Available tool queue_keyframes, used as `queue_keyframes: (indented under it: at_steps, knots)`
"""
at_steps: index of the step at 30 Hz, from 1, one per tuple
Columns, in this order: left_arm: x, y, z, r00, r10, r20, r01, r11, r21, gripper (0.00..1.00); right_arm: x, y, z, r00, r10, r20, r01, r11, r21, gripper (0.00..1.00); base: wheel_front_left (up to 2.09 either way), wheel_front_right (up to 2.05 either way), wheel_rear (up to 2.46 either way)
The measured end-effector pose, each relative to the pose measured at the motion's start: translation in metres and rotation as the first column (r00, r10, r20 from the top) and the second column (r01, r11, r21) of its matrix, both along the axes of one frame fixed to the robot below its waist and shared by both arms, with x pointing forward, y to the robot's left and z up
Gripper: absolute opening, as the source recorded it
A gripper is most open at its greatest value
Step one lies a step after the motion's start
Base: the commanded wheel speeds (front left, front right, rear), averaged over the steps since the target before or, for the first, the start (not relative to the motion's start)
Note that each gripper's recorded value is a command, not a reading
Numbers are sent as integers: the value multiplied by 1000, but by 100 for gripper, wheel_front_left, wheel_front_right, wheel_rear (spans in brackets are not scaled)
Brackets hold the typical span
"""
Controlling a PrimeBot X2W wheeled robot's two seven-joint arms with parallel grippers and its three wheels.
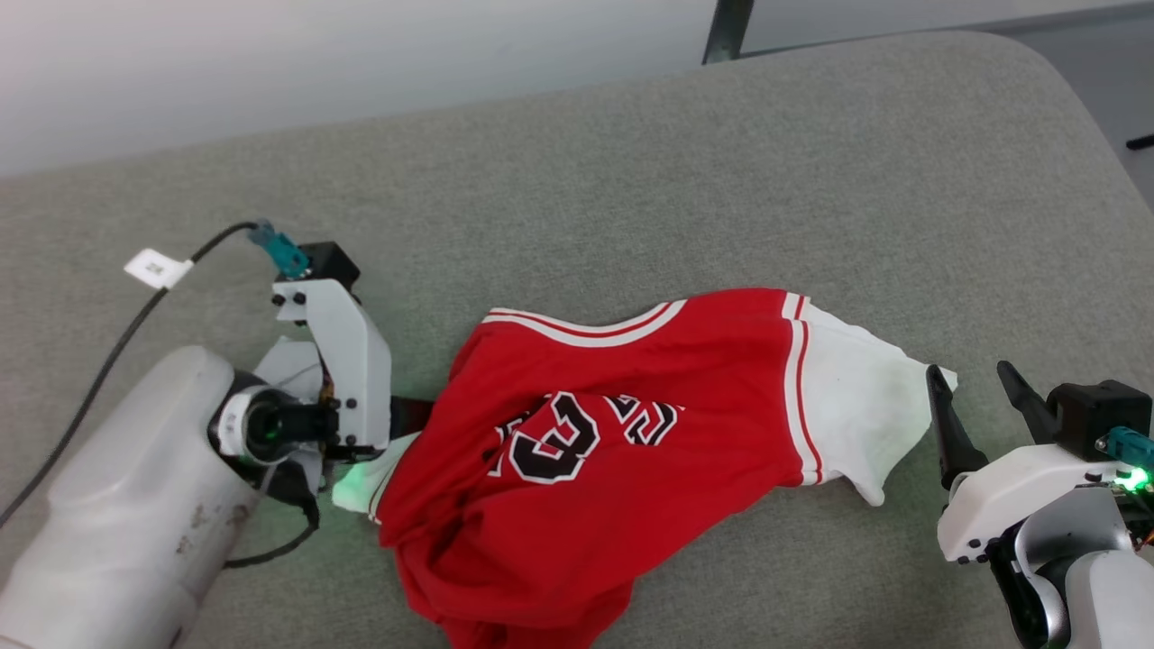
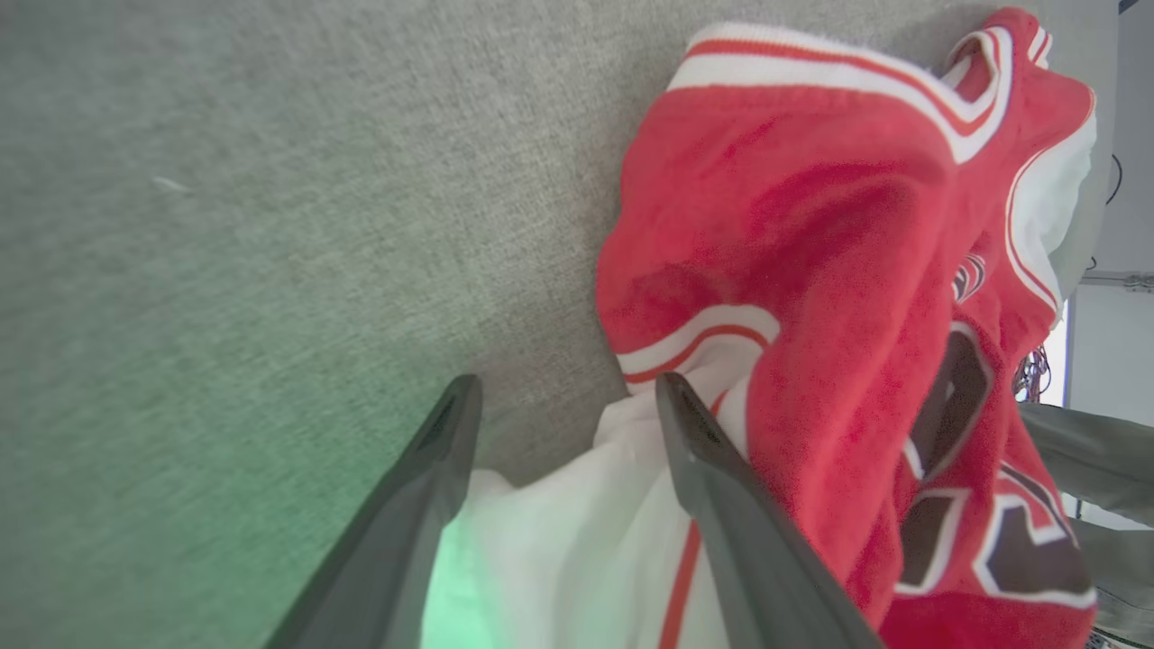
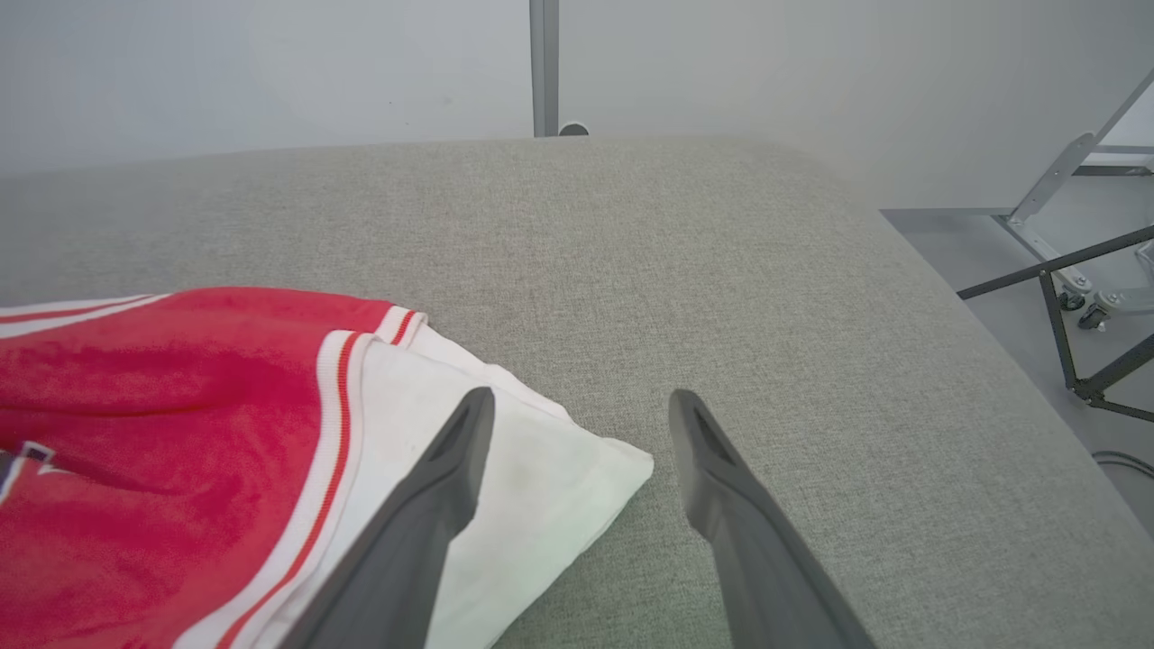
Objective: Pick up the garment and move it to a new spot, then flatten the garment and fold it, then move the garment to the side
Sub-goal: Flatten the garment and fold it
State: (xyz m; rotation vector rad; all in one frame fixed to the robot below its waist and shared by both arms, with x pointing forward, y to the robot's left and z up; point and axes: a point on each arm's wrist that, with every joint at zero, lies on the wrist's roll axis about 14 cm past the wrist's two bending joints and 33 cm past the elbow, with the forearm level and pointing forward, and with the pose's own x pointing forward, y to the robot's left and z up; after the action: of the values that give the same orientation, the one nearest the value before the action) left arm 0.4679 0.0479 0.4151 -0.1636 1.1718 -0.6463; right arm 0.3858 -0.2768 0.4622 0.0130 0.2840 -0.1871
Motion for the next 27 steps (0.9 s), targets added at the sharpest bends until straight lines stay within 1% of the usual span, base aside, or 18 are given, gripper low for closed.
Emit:
queue_keyframes:
  at_steps: [5, 10, 14, 15, 16, 17, 18, 23, 27]
  knots:
    - [-5, -15, -7, 995, 14, -98, -17, 999, -32, 100, -3, -5, -9, 999, -21, -24, 21, 1000, 3, 100, 0, 0, 0]
    - [-8, -19, -4, 994, -15, -108, 13, 1000, -21, 100, -1, -3, -12, 999, -19, -28, 19, 1000, 9, 100, 0, 0, 0]
    - [-16, -19, -12, 991, -32, -126, 32, 999, -2, 100, 5, 1, -12, 1000, -7, -23, 7, 1000, 15, 100, 0, 0, 0]
    - [-18, -20, -13, 990, -41, -132, 41, 999, -7, 85, 5, 2, -13, 1000, -4, -26, 5, 1000, 18, 100, 0, 0, 0]
    - [-20, -22, -15, 989, -43, -140, 42, 999, -16, 45, 6, 4, -14, 1000, -1, -30, 2, 1000, 20, 100, 0, 0, 0]
    - [-21, -23, -16, 988, -38, -147, 34, 999, -27, 27, 7, 5, -15, 1000, 3, -31, -2, 1000, 22, 100, 0, 0, 0]
    - [-21, -24, -18, 989, -41, -144, 36, 999, -37, 0, 8, 6, -15, 1000, 6, -29, -5, 1000, 25, 100, 0, 0, 0]
    - [-17, -21, -23, 992, -38, -118, 31, 998, -58, 0, 13, 8, -14, 1000, 12, -17, -11, 1000, 28, 100, 0, 0, 0]
    - [-8, -13, -15, 996, -27, -80, 24, 999, -41, 0, 13, 7, -12, 1000, 10, -12, -9, 1000, 25, 100, 0, 0, 0]
